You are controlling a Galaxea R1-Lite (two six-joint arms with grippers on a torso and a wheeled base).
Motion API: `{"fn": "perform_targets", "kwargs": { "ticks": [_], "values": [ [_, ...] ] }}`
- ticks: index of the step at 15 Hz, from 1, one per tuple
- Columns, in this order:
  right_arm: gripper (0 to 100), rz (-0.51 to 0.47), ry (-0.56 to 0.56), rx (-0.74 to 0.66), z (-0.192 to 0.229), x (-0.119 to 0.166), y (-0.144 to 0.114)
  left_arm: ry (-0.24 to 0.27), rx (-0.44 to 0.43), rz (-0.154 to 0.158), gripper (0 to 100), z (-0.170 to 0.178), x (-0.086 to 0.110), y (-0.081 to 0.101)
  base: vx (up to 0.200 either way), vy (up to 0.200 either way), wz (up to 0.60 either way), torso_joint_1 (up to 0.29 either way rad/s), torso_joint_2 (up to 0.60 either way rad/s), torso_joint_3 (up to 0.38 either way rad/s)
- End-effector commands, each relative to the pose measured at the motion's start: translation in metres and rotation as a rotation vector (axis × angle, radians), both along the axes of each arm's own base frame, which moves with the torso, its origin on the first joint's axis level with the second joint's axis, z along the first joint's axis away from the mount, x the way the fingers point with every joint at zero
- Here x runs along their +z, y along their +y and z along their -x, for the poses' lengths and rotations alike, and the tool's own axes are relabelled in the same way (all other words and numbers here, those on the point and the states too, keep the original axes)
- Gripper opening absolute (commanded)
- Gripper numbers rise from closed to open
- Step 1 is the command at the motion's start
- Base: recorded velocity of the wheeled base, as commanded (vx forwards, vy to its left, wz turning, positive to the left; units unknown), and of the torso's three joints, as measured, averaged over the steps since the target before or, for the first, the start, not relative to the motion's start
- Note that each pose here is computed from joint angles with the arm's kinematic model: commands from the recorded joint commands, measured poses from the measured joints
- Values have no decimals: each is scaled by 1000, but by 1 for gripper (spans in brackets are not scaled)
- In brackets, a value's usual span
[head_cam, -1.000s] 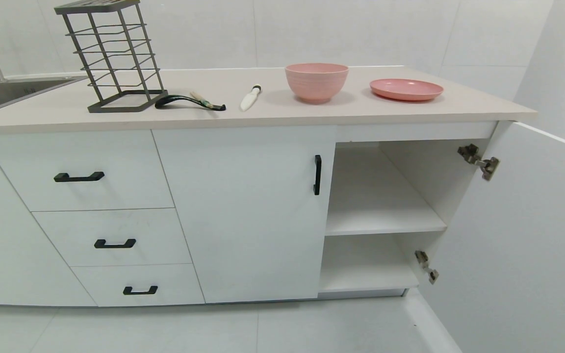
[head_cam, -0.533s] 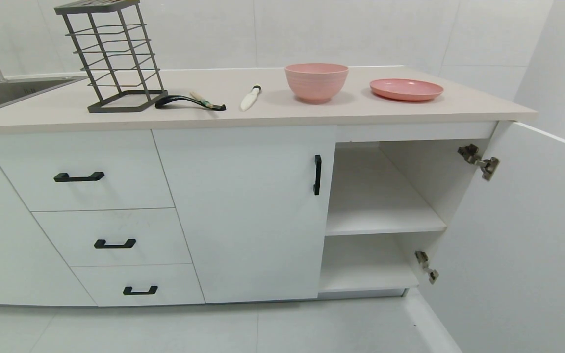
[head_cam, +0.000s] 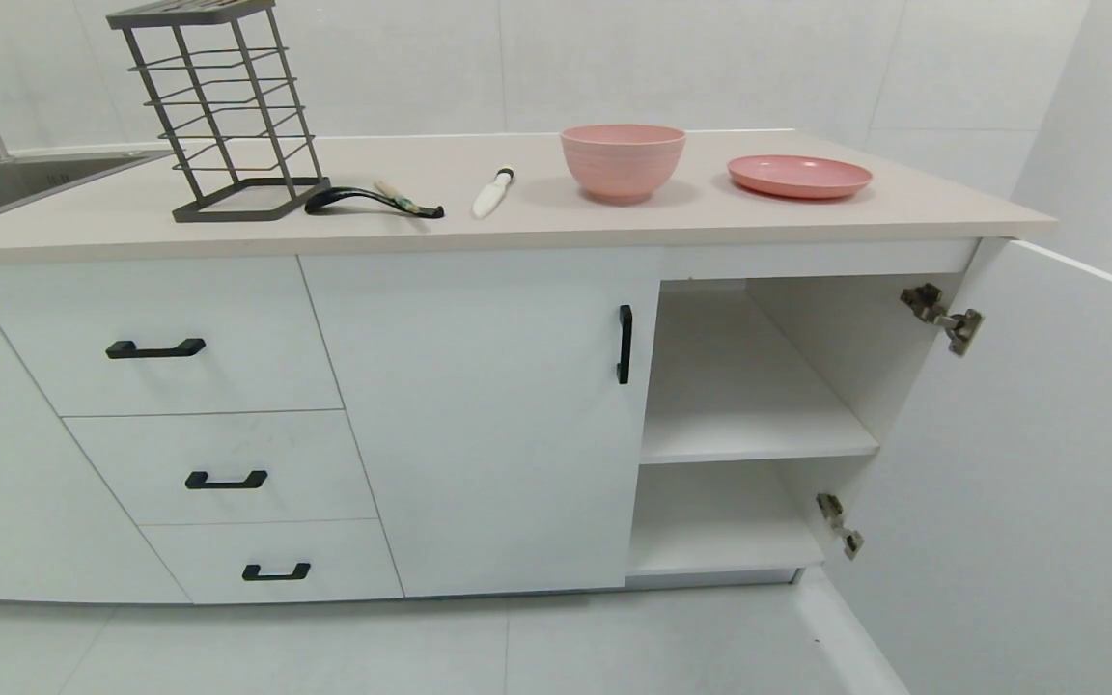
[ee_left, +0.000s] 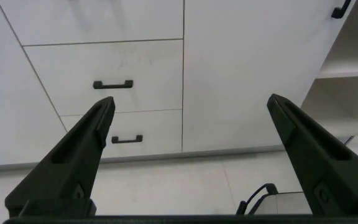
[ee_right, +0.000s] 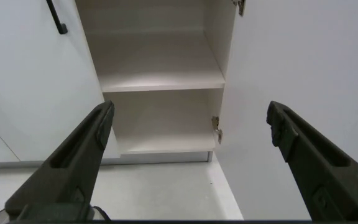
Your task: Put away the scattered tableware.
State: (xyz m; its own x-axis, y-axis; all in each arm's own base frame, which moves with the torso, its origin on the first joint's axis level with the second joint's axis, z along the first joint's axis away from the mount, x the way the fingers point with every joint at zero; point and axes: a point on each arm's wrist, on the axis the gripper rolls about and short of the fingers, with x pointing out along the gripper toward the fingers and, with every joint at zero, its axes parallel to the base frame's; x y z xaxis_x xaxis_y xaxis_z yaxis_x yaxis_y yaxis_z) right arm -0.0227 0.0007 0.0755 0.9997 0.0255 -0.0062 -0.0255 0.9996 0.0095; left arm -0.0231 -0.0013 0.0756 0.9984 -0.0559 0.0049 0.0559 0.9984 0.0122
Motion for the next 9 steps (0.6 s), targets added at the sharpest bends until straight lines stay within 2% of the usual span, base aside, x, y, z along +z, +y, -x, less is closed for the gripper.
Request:
{"fn": "perform_targets", "kwargs": {
  "ticks": [1,5,9],
  "values": [
    [100,0,0,1,0,0,0,2,2,-2,100,0,0,0,0,-200,0,7,2,-2],
    [100,0,0,1,0,0,0,3,-1,1,100,0,0,0,0,-200,0,6,5,0],
    [100,-1,0,1,0,0,0,2,-1,1,100,0,0,0,0,0,0,0,0,0]
  ]
}}
